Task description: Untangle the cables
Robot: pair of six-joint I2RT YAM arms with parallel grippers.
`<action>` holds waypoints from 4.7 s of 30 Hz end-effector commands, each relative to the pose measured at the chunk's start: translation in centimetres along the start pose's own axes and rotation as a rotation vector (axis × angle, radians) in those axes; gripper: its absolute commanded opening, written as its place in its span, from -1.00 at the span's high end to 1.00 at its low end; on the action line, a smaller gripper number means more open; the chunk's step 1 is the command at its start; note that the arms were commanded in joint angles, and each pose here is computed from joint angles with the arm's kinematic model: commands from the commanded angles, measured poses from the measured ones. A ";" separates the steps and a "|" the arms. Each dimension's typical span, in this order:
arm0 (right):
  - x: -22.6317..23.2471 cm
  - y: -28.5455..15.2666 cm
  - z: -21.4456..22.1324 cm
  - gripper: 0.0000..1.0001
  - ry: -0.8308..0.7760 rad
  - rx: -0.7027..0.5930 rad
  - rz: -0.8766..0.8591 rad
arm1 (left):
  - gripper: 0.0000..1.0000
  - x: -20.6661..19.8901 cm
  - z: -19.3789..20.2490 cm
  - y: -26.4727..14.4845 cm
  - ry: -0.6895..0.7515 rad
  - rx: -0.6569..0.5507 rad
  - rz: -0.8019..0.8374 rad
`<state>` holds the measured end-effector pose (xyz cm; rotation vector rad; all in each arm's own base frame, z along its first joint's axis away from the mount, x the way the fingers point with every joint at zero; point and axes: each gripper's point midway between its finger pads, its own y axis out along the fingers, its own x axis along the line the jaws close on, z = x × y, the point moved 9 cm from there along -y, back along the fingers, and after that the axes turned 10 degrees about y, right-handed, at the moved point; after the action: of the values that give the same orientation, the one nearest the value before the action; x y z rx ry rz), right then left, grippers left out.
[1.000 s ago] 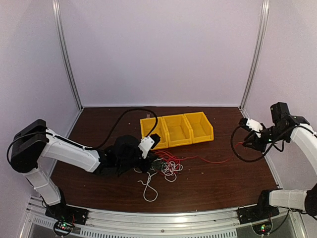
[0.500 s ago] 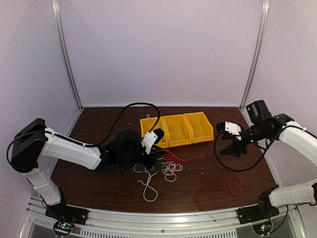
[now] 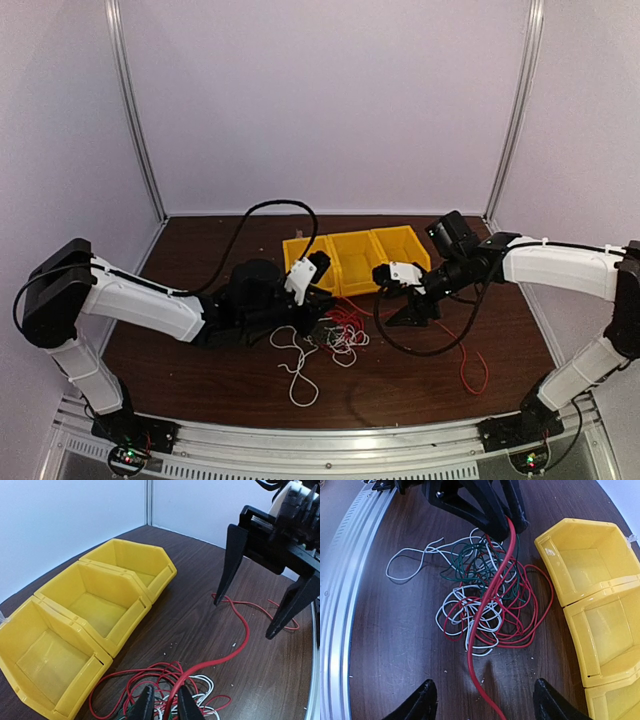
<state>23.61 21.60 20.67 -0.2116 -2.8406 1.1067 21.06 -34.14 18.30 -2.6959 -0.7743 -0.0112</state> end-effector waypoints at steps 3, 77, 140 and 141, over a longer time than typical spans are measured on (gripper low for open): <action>-1.3 1.0 -0.2 -0.20 -0.095 0.027 0.074 | 0.66 0.0 -0.6 0.1 -0.022 -0.058 0.008; -8.3 -24.0 -19.4 1.00 -0.003 -0.601 0.705 | -0.02 -3.0 6.3 -4.1 0.013 0.120 0.072; -21.7 0.3 3.7 1.00 0.742 -0.190 0.359 | -0.19 -1.7 7.3 -4.3 -0.045 0.159 -0.103; -21.4 0.1 3.1 1.00 0.727 -0.196 0.353 | -0.19 -1.7 7.3 -4.2 -0.044 0.160 -0.102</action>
<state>44.81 15.17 17.27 -1.0020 -2.2679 0.6038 16.35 -28.74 12.13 -2.4825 -0.8611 0.0820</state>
